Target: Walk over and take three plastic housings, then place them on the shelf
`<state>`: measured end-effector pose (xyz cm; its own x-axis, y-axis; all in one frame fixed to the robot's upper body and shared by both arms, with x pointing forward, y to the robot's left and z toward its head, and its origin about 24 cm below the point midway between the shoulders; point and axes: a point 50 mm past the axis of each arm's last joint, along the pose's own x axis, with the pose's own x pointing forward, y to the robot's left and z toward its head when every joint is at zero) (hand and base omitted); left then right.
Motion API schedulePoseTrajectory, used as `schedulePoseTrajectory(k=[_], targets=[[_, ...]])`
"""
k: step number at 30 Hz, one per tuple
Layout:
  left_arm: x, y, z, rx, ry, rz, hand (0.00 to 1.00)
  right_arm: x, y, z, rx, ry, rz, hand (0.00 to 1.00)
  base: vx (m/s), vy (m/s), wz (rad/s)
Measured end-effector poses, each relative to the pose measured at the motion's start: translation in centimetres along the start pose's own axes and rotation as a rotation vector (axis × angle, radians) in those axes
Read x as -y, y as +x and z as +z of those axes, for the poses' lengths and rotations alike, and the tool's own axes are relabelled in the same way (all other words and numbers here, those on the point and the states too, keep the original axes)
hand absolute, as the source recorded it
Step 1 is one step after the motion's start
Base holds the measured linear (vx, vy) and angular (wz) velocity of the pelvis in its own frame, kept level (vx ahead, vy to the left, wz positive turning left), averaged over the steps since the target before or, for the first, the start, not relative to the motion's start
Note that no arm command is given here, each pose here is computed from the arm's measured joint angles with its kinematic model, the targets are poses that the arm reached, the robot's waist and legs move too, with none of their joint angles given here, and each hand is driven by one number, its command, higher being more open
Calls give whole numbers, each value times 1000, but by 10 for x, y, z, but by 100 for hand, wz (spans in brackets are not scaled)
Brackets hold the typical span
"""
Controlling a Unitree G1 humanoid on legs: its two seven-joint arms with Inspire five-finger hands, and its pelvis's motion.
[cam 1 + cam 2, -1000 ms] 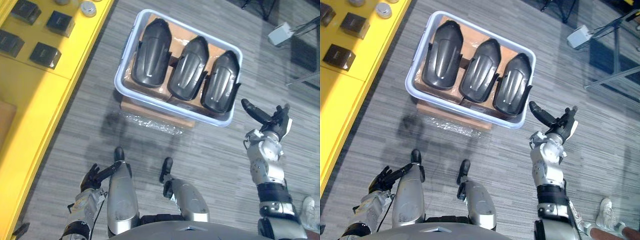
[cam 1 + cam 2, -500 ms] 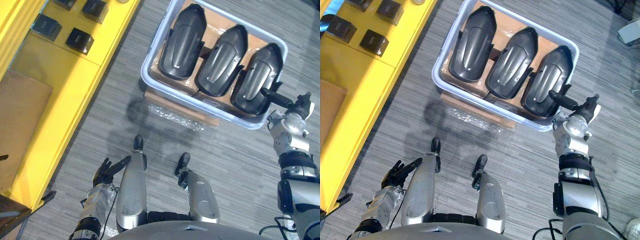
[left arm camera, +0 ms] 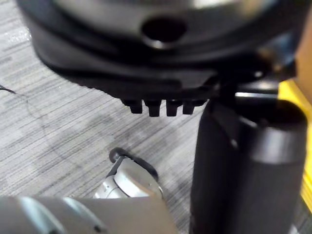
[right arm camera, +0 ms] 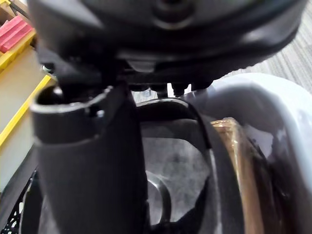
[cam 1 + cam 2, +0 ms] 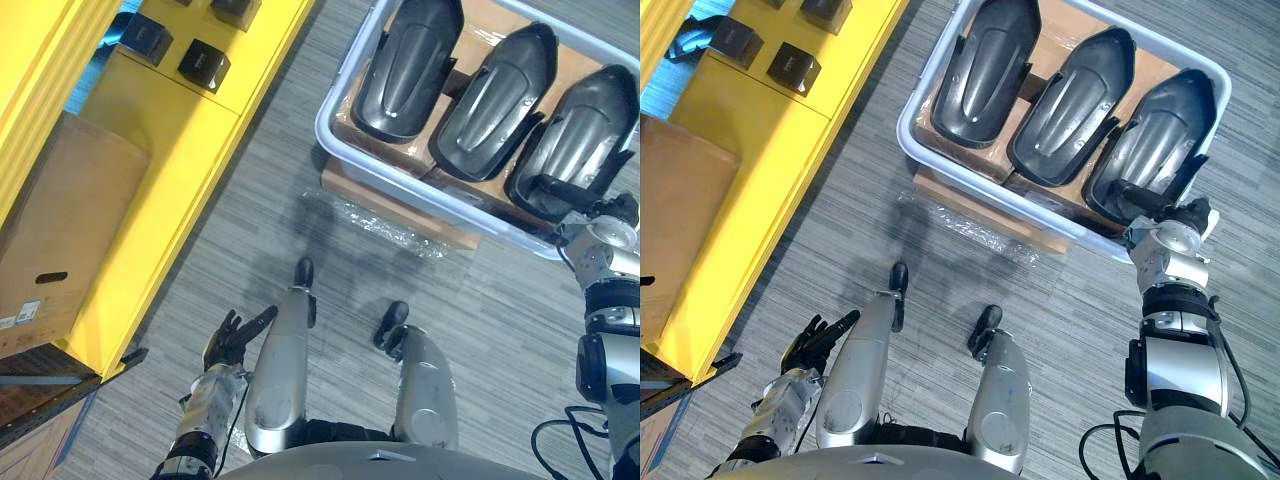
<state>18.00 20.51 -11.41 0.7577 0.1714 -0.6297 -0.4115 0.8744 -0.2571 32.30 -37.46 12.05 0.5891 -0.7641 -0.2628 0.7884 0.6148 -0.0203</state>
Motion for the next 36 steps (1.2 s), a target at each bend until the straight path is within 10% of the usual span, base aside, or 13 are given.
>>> schedulePoseTrajectory(k=[14, 36], targets=[[23, 0, 16, 91, -58, -47, 100, 27, 8, 6, -5, -102, -79, 0, -51, -51, 4], [-6, -26, 6, 133, -107, -33, 100, 10, -16, 33, 361, -370, -94, 0, 17, -5, -2]])
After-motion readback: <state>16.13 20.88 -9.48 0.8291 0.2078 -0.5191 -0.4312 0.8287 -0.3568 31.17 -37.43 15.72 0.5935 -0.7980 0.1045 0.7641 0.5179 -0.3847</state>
